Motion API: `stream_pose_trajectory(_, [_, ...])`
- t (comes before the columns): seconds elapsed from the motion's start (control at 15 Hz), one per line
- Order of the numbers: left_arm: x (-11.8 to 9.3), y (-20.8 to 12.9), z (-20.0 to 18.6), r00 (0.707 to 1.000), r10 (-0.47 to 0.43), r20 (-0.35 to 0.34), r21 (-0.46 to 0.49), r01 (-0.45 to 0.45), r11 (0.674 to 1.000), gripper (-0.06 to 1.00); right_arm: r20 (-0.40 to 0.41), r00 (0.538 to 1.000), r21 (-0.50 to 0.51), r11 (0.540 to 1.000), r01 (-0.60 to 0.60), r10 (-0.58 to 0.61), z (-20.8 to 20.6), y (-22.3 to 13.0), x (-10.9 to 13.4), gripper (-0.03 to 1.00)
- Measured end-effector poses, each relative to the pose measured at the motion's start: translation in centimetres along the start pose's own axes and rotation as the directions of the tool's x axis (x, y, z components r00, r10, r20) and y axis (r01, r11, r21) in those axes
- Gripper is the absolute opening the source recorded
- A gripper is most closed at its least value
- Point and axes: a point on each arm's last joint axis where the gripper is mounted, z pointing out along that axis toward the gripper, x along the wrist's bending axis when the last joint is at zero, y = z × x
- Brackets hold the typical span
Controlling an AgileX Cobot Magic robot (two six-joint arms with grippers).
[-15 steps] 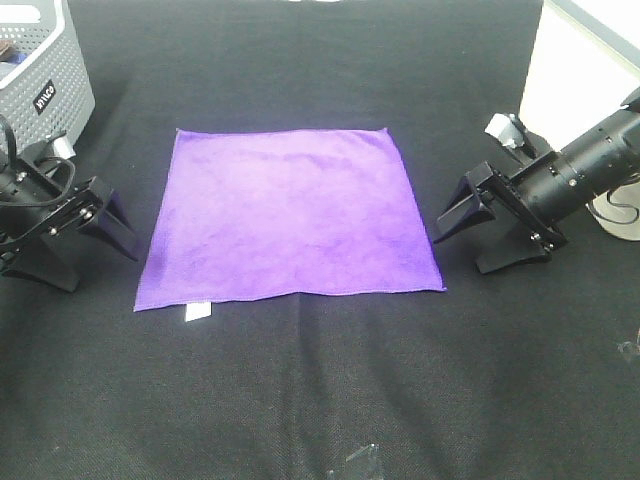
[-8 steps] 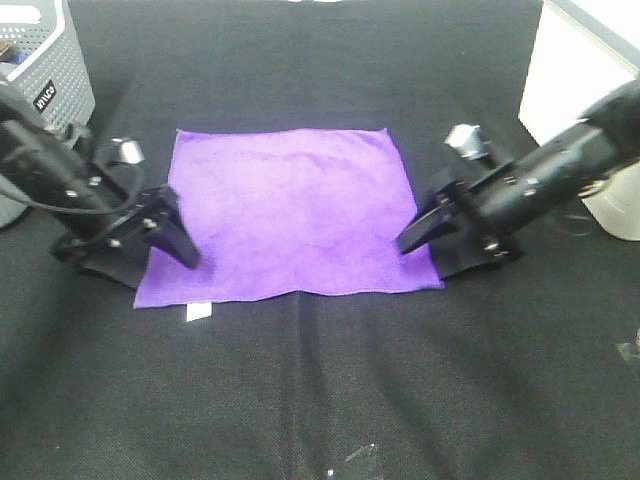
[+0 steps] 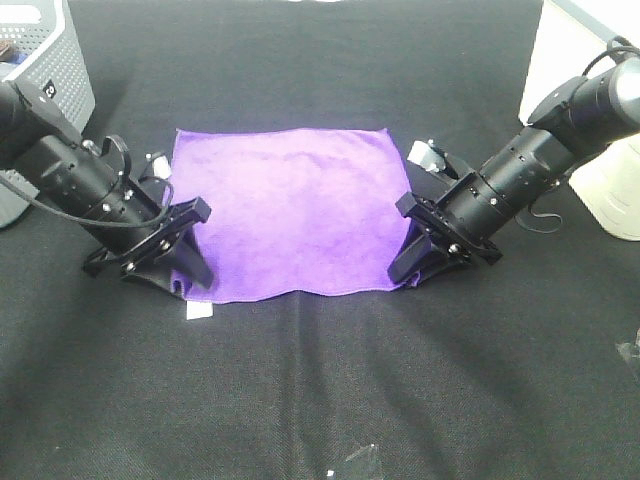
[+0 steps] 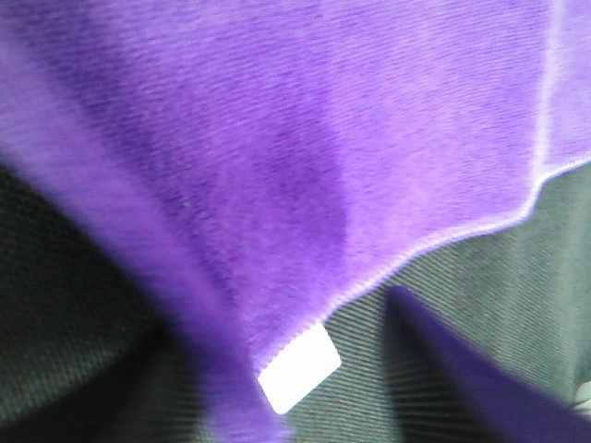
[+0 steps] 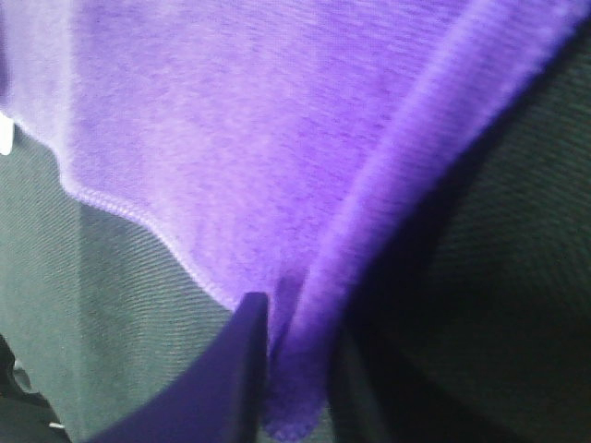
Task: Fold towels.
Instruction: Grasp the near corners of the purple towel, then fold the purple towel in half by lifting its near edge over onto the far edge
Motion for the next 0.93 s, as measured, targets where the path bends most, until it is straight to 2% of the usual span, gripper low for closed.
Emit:
stream_pose_trajectory(0.13, [0.2,-0.1,0.3,1.0,0.003,-0.001,0.006,-0.003,1.0,0.02,0.013,1.0,0.006,1.0,0.001,-0.001,0.1,-0.1,-0.2,0.08])
stream_pose_trajectory(0.2, [0.1,-0.1,0.3,1.0,0.014,-0.001,0.008,-0.014,1.0,0.0,0.011,1.0,0.009,1.0,0.0,0.0,0.2,-0.1,-0.2,0.02])
stream_pose_trajectory(0.4, [0.1,-0.2,0.3,1.0,0.022,0.0,0.014,-0.022,1.0,0.0,-0.002,1.0,0.027,1.0,-0.005,0.005,0.2,-0.2,-0.1,0.01])
stream_pose_trajectory(0.6, [0.0,-0.5,0.3,0.999,0.049,-0.009,0.047,-0.048,0.998,0.0,-0.024,0.998,0.076,0.995,-0.064,0.066,0.4,-0.7,0.0,0.01])
stream_pose_trajectory(0.8, [-0.3,-1.0,-0.7,0.99,0.126,-0.067,0.073,-0.121,0.99,0.0,-0.032,0.995,0.146,0.985,-0.089,0.095,0.2,-1.3,0.3,0.01])
stream_pose_trajectory(0.93, [-1.0,-1.5,-2.1,0.983,0.157,-0.091,0.092,-0.148,0.985,0.0,-0.037,0.994,0.128,0.987,-0.093,0.099,-1.5,-1.8,2.2,0.01])
